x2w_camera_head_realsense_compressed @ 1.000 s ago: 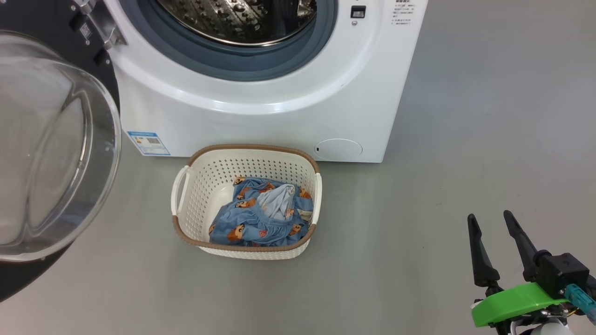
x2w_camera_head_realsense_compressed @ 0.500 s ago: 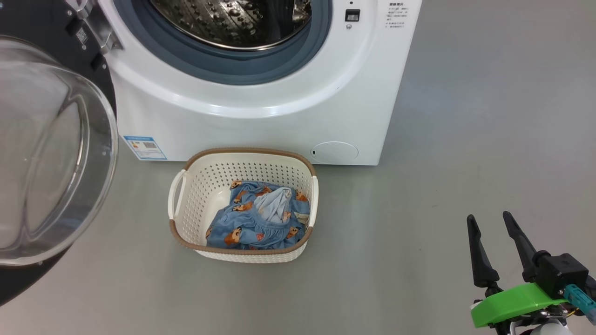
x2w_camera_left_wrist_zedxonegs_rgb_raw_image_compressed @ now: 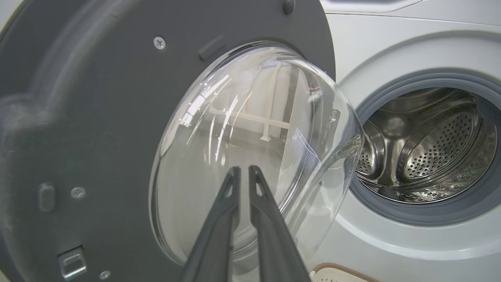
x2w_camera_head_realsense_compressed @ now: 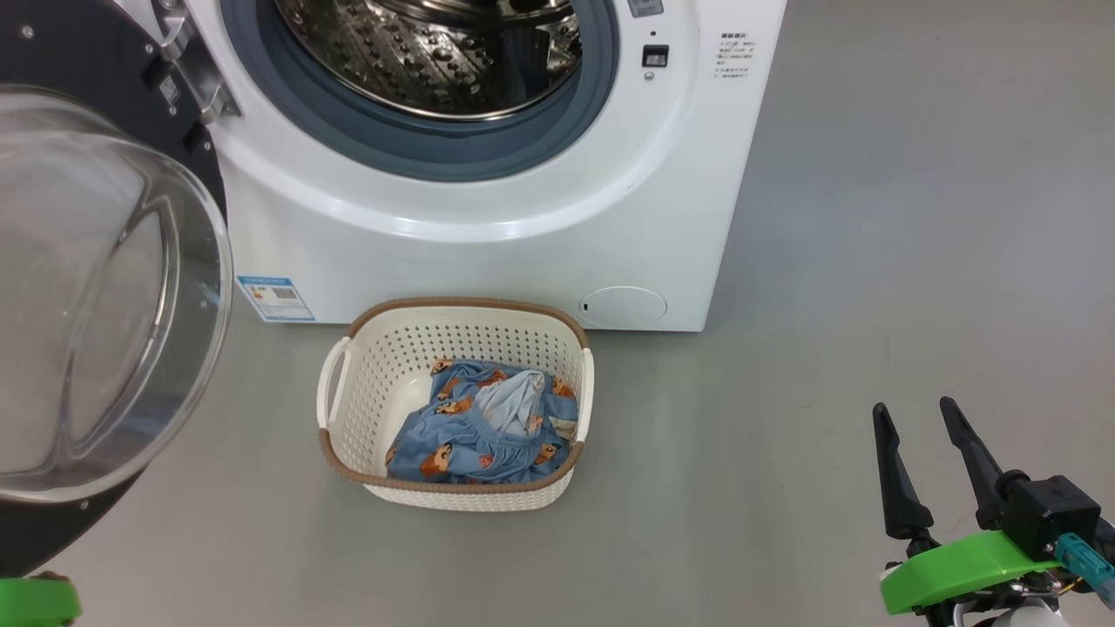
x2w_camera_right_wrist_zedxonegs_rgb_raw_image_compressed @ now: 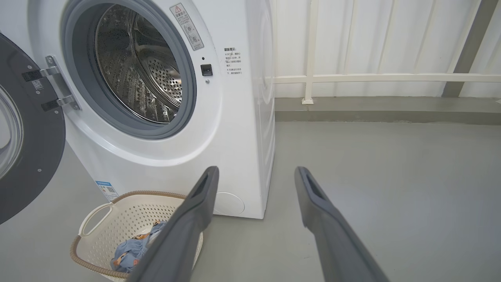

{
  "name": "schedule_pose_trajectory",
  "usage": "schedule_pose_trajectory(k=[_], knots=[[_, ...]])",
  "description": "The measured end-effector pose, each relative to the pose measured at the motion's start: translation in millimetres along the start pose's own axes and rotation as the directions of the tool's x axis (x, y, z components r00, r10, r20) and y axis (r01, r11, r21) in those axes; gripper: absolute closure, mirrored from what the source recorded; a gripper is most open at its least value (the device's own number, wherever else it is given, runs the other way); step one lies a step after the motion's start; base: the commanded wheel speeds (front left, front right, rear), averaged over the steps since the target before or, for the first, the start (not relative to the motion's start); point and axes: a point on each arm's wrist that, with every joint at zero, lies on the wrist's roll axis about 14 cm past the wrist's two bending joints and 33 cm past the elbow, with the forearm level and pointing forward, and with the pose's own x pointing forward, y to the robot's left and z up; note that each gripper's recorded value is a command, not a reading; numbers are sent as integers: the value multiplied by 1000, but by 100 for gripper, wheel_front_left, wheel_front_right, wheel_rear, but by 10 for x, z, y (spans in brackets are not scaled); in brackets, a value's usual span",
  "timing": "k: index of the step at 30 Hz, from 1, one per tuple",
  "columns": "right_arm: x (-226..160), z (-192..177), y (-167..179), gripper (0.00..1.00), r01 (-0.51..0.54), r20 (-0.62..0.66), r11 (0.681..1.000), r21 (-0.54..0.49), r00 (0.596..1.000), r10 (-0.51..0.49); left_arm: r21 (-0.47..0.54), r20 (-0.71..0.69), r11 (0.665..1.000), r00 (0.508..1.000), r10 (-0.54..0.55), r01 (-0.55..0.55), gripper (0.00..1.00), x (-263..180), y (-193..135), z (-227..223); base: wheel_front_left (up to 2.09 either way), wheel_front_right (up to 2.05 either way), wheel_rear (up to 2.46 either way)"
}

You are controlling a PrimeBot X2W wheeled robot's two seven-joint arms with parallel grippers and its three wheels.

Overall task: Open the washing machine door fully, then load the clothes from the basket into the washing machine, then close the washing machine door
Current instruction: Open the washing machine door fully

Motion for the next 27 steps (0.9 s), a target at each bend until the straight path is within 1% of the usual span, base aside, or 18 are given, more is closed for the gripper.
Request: schedule_pose_trajectory(k=[1, 2, 3, 4, 7, 11, 17, 23, 27], knots=[[-3, 11, -1, 0, 0, 3, 1000, 0, 1000, 0, -1, 7, 1000, 1000, -14, 14, 68, -18, -47, 18, 0, 0, 0], [-7, 22, -3, 0, 1, 6, 1000, 1, 1000, -1, -1, 13, 1000, 1000, -27, 27, 54, -35, -87, 38, 0, 0, 0], [-11, 32, -5, 0, 3, 8, 1000, 4, 1000, -3, -3, 20, 999, 999, -37, 37, 20, -49, -119, 59, 0, 0, 0], [-16, 43, -9, 0, 4, 11, 1000, 4, 1000, -4, -1, 22, 999, 998, -53, 53, 0, -69, -166, 65, 0, 0, 0], [-26, 64, -15, 0, 6, 16, 1000, 2, 1000, -6, -7, 17, 997, 997, -81, 81, 0, -119, -260, 43, 0, 0, 0], [-58, 124, -39, 0, 13, 31, 1000, 2, 999, -13, -8, 1, 989, 989, -150, 150, 0, -220, -458, -4, 0, 0, 0], [-147, 216, -60, 0, 20, 54, 1000, 3, 998, -20, -20, -46, 966, 965, -257, 256, 0, -391, -771, -146, 0, 0, 0], [-250, 261, -131, 0, 43, 63, 999, -2, 997, -42, -25, -65, 951, 949, -309, 308, 0, -467, -916, -204, 0, 0, 0], [-302, 350, -183, 0, 59, 88, 998, -6, 994, -58, -35, -67, 933, 930, -361, 359, 0, -513, -1089, -217, 0, 0, 0]])
